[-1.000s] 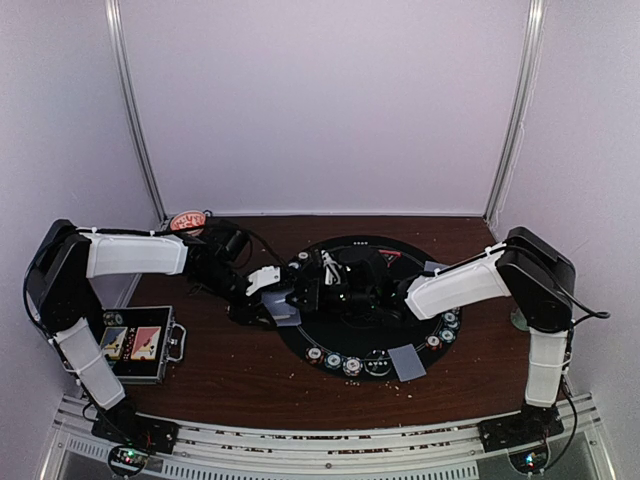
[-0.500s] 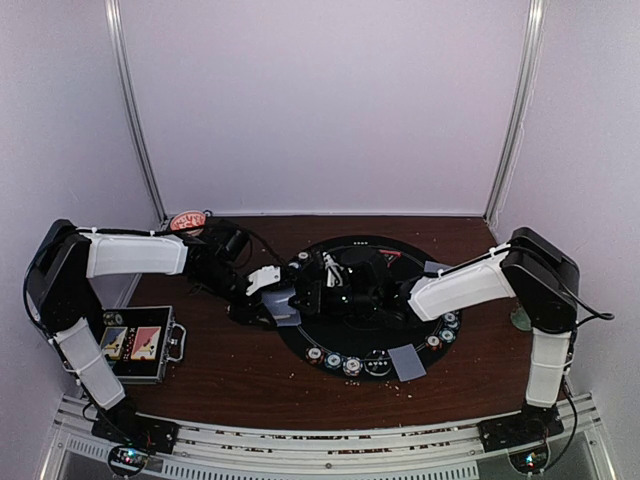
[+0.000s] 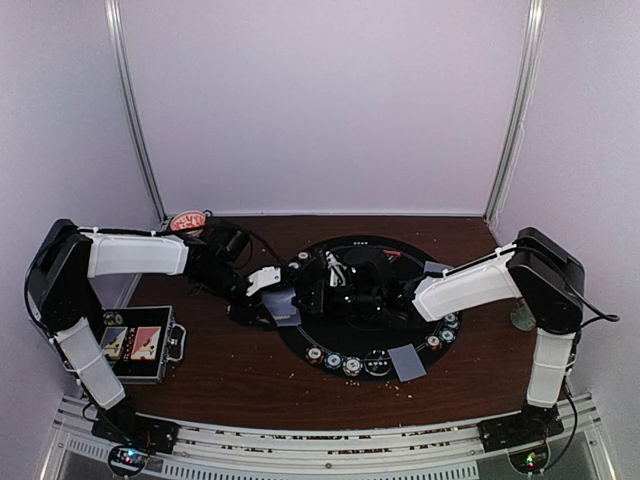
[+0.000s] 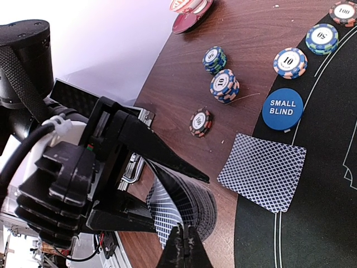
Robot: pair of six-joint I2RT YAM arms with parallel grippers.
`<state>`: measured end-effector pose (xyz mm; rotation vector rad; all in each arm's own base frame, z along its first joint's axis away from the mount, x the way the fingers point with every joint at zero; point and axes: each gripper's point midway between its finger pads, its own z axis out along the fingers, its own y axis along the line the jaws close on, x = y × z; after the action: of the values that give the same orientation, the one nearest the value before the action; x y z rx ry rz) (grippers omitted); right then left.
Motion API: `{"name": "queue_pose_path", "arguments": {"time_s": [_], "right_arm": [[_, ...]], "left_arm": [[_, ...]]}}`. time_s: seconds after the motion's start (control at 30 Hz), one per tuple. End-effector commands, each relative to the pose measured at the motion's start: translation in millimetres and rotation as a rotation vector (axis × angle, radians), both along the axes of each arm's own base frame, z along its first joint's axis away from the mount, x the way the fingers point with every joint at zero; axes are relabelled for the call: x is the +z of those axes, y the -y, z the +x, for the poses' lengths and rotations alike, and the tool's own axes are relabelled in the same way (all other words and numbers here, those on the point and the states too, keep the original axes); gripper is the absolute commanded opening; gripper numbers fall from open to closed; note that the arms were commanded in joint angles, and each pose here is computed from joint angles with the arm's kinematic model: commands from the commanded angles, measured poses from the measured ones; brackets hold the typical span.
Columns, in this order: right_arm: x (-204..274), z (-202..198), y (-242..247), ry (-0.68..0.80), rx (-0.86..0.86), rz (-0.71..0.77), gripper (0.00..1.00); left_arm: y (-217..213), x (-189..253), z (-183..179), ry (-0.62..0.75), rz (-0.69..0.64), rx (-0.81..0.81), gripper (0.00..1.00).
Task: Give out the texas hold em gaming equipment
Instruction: Pick up the poker card from the face-down deck piles.
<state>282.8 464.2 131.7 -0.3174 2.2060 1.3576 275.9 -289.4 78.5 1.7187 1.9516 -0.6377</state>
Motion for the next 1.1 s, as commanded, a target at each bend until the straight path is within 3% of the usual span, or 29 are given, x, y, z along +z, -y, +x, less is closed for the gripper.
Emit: {"name": "queue_pose_path", "arguments": {"time_s": [0.0,0.7,0.77,1.07], "right_arm": [[12.0,-5.2,-4.4,0.009,0.021,0.039,0.00],[11.8,-9.6,-7.7,-0.048,0.041,0.114,0.00],[9.7,-8.9,-9.7,-0.053,0.044,0.114,0.05],[5.6,-8.1,-13.3,-0.060,0.048,0.116,0.09]], "left_arm": [[4.5,0.9,5.9,0.021,-0.015,-0.006,0.49],[4.4,0.7,6.2,0.021,-0.015,-0.005,0.48],[4.4,1.1,6.2,0.023,-0.015,-0.005,0.49],[4.5,0.7,6.1,0.021,-0.015,-0.005,0.49]]}}
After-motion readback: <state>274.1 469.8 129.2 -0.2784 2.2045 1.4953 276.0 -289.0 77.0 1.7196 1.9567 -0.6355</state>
